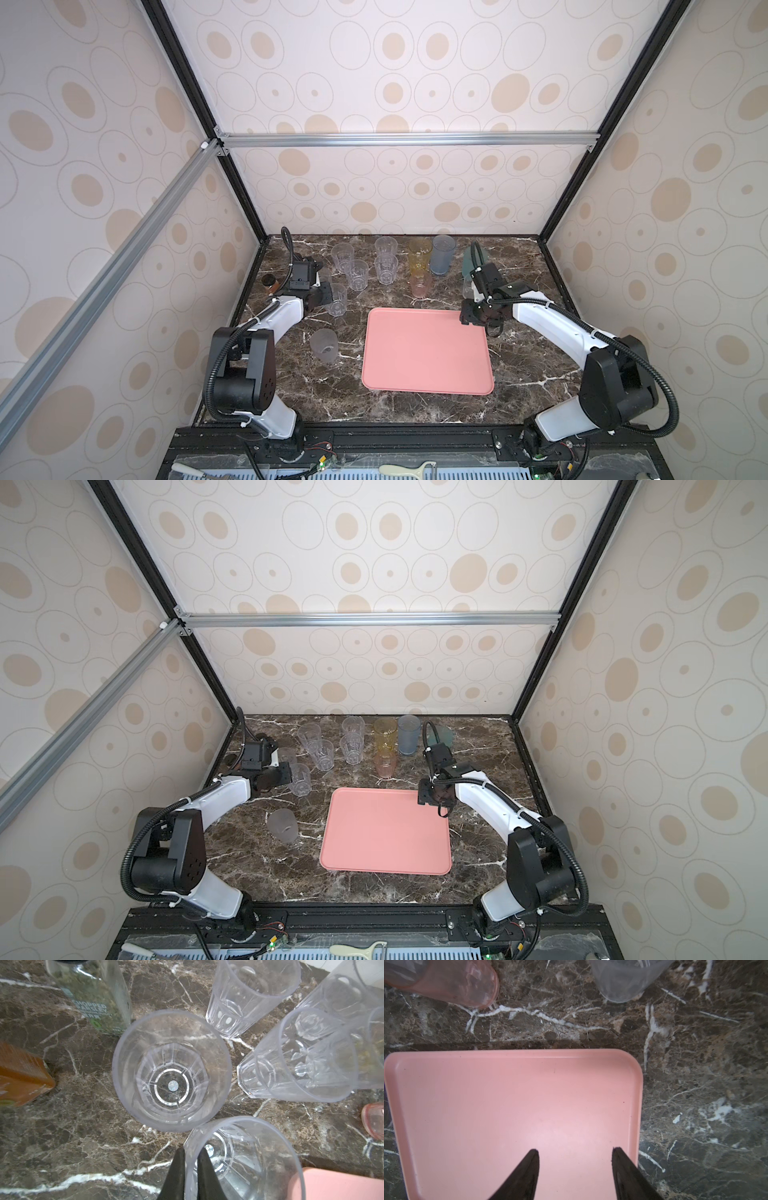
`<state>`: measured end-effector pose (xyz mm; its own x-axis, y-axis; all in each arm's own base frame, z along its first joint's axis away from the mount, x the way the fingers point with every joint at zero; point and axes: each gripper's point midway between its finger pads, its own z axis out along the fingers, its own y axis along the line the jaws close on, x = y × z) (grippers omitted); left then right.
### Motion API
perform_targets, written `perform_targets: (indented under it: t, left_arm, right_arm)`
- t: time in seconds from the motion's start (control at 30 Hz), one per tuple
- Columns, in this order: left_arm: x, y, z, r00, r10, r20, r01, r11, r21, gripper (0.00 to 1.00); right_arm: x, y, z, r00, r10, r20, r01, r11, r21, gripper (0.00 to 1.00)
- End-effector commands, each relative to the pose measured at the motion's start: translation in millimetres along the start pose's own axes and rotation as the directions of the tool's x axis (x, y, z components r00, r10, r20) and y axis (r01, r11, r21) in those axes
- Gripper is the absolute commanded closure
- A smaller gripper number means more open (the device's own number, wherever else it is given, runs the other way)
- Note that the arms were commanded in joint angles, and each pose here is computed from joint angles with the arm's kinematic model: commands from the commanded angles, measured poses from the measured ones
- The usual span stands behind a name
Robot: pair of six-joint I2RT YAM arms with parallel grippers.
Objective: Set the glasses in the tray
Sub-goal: 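Carry the clear glass onto the pink tray with the left gripper and release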
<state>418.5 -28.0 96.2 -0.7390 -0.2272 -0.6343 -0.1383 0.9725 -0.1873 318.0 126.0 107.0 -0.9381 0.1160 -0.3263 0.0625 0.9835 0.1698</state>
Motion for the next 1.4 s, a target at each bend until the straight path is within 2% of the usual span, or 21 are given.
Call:
perform_targets:
  t: [0.0, 0.23, 0.43, 0.57, 0.73, 0.93, 1.23, 1.37]
  left_arm:
    - [-13.5, -2.9, -5.7, 1.0, 0.007, 0.012, -0.007, 1.0, 0.01, 0.92]
    - [-22.1, -14.6, -24.7, 1.0, 0.029, 0.011, -0.03, 0.998, 0.062, 1.0]
    - [-40.3, -65.2, -66.6, 0.999, 0.043, 0.028, -0.047, 0.98, 0.191, 1.0]
    - [-22.1, -117.0, -78.6, 0.991, 0.134, -0.004, -0.129, 0.962, 0.241, 1.0]
    - [11.6, -154.2, -69.4, 0.973, 0.227, -0.044, -0.21, 0.947, 0.241, 1.0]
    - [28.4, -165.7, -56.9, 0.958, 0.282, -0.053, -0.265, 0.94, 0.217, 1.0]
    - [45.8, -144.1, -43.4, 0.939, 0.333, -0.09, -0.321, 0.938, 0.129, 1.0]
    - [54.1, -142.8, -37.5, 0.937, 0.334, -0.103, -0.319, 0.938, 0.137, 1.0]
  right_arm:
    - [-6.5, 3.8, -2.0, 1.0, 0.009, 0.007, -0.009, 1.0, 0.014, 0.42]
    - [-16.9, 11.5, -8.1, 0.999, 0.002, 0.035, -0.002, 1.0, 0.003, 0.43]
    - [-29.9, 23.6, -20.6, 0.998, 0.003, 0.062, -0.001, 0.999, -0.035, 0.43]
    - [-36.3, 34.9, -22.8, 0.997, 0.003, 0.071, 0.002, 0.998, -0.065, 0.44]
    - [-38.1, 48.0, -19.5, 0.998, -0.012, 0.065, 0.017, 0.997, -0.078, 0.45]
    - [-37.9, 58.3, -20.0, 0.997, -0.026, 0.067, 0.032, 0.995, -0.09, 0.45]
    - [-33.6, 66.0, -14.5, 0.998, -0.03, 0.056, 0.036, 0.994, -0.104, 0.45]
    - [-32.0, 69.6, -10.4, 0.998, -0.036, 0.05, 0.041, 0.994, -0.105, 0.45]
